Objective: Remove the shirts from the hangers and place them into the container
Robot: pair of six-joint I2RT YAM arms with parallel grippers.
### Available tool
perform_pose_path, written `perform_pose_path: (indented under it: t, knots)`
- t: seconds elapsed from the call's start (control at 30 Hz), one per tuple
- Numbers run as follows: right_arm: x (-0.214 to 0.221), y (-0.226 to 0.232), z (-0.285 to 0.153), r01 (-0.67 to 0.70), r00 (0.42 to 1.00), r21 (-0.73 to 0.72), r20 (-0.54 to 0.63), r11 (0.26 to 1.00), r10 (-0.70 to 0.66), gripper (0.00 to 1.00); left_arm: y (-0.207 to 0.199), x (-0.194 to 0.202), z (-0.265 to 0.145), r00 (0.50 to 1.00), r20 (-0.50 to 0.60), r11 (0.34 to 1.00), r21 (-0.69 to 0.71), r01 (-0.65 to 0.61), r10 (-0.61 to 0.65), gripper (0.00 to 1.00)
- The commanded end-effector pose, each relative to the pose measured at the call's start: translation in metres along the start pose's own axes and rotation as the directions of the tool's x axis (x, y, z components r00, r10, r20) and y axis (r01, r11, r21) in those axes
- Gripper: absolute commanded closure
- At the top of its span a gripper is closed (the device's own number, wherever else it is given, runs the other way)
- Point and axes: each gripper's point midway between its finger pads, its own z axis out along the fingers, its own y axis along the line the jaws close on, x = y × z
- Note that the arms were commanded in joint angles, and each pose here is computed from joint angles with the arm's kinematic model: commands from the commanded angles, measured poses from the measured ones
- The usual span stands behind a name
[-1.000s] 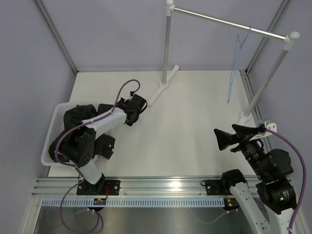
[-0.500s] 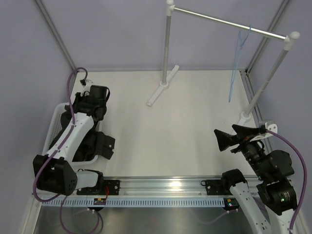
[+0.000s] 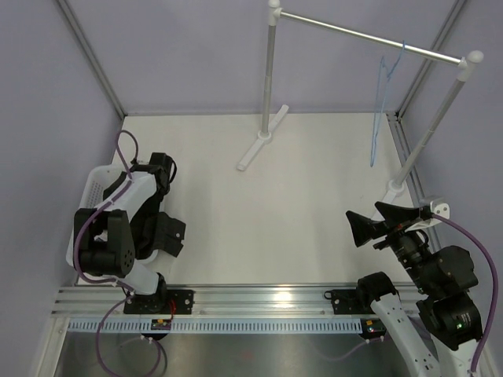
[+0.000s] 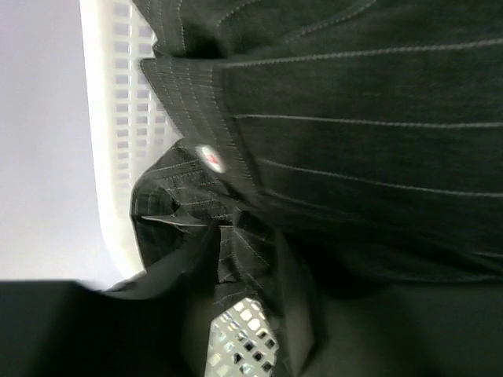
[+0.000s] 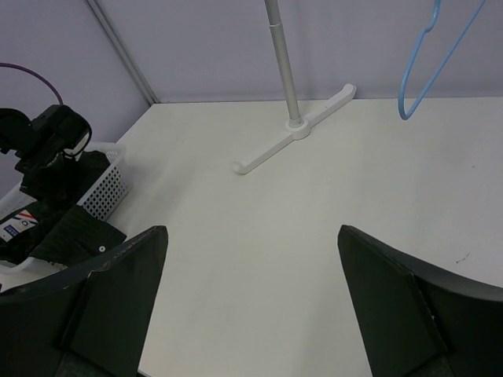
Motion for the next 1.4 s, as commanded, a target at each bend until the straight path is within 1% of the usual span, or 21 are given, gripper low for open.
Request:
perform_pose_path:
  t: [0.0, 0.03, 0.07, 0.17, 0.27, 0.3, 0.33, 0.4, 0.43, 0.47, 0.5, 0.53, 0.63, 0.7, 0.8, 0.9, 0.93, 1.03, 1.1, 1.23, 1.37]
  knots:
    - [-0.013, 0.002, -0.004, 0.023, 0.998, -0.009, 0.058, 1.000, -0.022, 0.01, 0.010, -0.013, -0.018, 0.987, 0.052, 0.988, 0.052, 0.147, -0.150, 0.50]
    - [-0.013, 0.002, -0.004, 0.023, 0.998, -0.009, 0.058, 1.000, -0.022, 0.01, 0.015, -0.020, -0.024, 0.982, 0.074, 0.983, 0.064, 0.169, -0.174, 0.33]
    - [-0.012, 0.001, -0.003, 0.023, 0.998, -0.008, 0.053, 1.000, -0.022, 0.00, 0.018, -0.023, -0.028, 0.978, 0.088, 0.980, 0.076, 0.183, -0.189, 0.26]
    - [-0.011, 0.002, -0.002, 0.022, 0.998, -0.012, 0.052, 1.000, -0.022, 0.01, 0.035, -0.034, -0.048, 0.956, 0.146, 0.964, 0.124, 0.237, -0.254, 0.10]
    - [-0.011, 0.002, -0.002, 0.024, 0.998, -0.011, 0.052, 1.000, -0.023, 0.01, 0.045, -0.042, -0.070, 0.935, 0.196, 0.945, 0.201, 0.257, -0.296, 0.04]
    - [-0.011, 0.001, -0.002, 0.024, 0.998, -0.009, 0.053, 1.000, -0.023, 0.01, 0.047, -0.044, -0.077, 0.930, 0.214, 0.943, 0.219, 0.251, -0.297, 0.03]
    - [-0.012, 0.001, -0.002, 0.022, 0.998, -0.008, 0.053, 1.000, -0.022, 0.01, 0.041, -0.048, -0.091, 0.928, 0.255, 0.946, 0.247, 0.209, -0.272, 0.02]
    - [-0.011, 0.001, -0.001, 0.020, 0.999, -0.007, 0.049, 1.000, -0.020, 0.01, 0.038, -0.053, -0.114, 0.919, 0.339, 0.960, 0.251, 0.120, -0.203, 0.01]
    - [-0.010, 0.001, 0.000, 0.020, 0.999, -0.006, 0.046, 1.000, -0.020, 0.00, 0.022, -0.055, -0.135, 0.904, 0.408, 0.964, 0.267, 0.013, -0.126, 0.01]
    - [-0.010, 0.001, 0.000, 0.019, 0.999, -0.006, 0.046, 1.000, -0.018, 0.01, 0.012, -0.054, -0.145, 0.897, 0.435, 0.961, 0.272, -0.049, -0.077, 0.01]
    - [-0.010, 0.001, 0.001, 0.017, 0.999, -0.005, 0.041, 1.000, -0.017, 0.00, 0.003, -0.054, -0.157, 0.885, 0.464, 0.952, 0.289, -0.099, -0.049, 0.01]
    - [-0.009, 0.000, 0.001, 0.018, 0.999, -0.003, 0.036, 1.000, -0.018, 0.00, -0.018, -0.049, -0.171, 0.870, 0.493, 0.925, 0.322, -0.203, 0.019, 0.01]
    - [-0.009, -0.001, 0.000, 0.017, 0.999, 0.004, 0.031, 1.000, -0.017, 0.01, -0.045, -0.036, -0.184, 0.851, 0.513, 0.880, 0.347, -0.324, 0.111, 0.01]
    - [-0.009, -0.001, -0.002, 0.015, 1.000, 0.007, 0.027, 1.000, -0.016, 0.00, -0.063, -0.023, -0.185, 0.849, 0.501, 0.842, 0.374, -0.389, 0.170, 0.01]
    - [-0.008, -0.001, -0.001, 0.012, 1.000, 0.009, 0.021, 1.000, -0.012, 0.00, -0.087, -0.003, -0.187, 0.851, 0.481, 0.779, 0.443, -0.444, 0.212, 0.03]
    - [-0.005, 0.000, 0.002, 0.005, 1.000, 0.001, 0.000, 1.000, -0.005, 0.01, -0.104, 0.014, -0.178, 0.821, 0.472, 0.741, 0.414, -0.528, 0.321, 0.06]
    - [-0.003, 0.002, 0.003, 0.001, 1.000, -0.008, -0.009, 1.000, -0.001, 0.01, -0.111, 0.019, -0.173, 0.798, 0.467, 0.719, 0.394, -0.573, 0.380, 0.06]
    - [0.000, 0.004, 0.006, -0.004, 0.999, -0.020, -0.032, 1.000, 0.003, 0.00, -0.124, 0.027, -0.163, 0.770, 0.439, 0.679, 0.383, -0.626, 0.463, 0.07]
    - [0.001, 0.005, 0.007, -0.003, 0.999, -0.023, -0.040, 1.000, 0.002, 0.01, -0.127, 0.027, -0.157, 0.769, 0.418, 0.682, 0.370, -0.631, 0.484, 0.07]
    - [0.001, 0.005, 0.003, 0.000, 0.999, -0.018, -0.044, 1.000, -0.001, 0.00, -0.125, 0.024, -0.133, 0.796, 0.332, 0.711, 0.361, -0.603, 0.506, 0.09]
    - [0.000, 0.004, 0.001, 0.003, 0.999, -0.018, -0.040, 1.000, -0.004, 0.01, -0.124, 0.022, -0.111, 0.799, 0.252, 0.727, 0.330, -0.602, 0.546, 0.12]
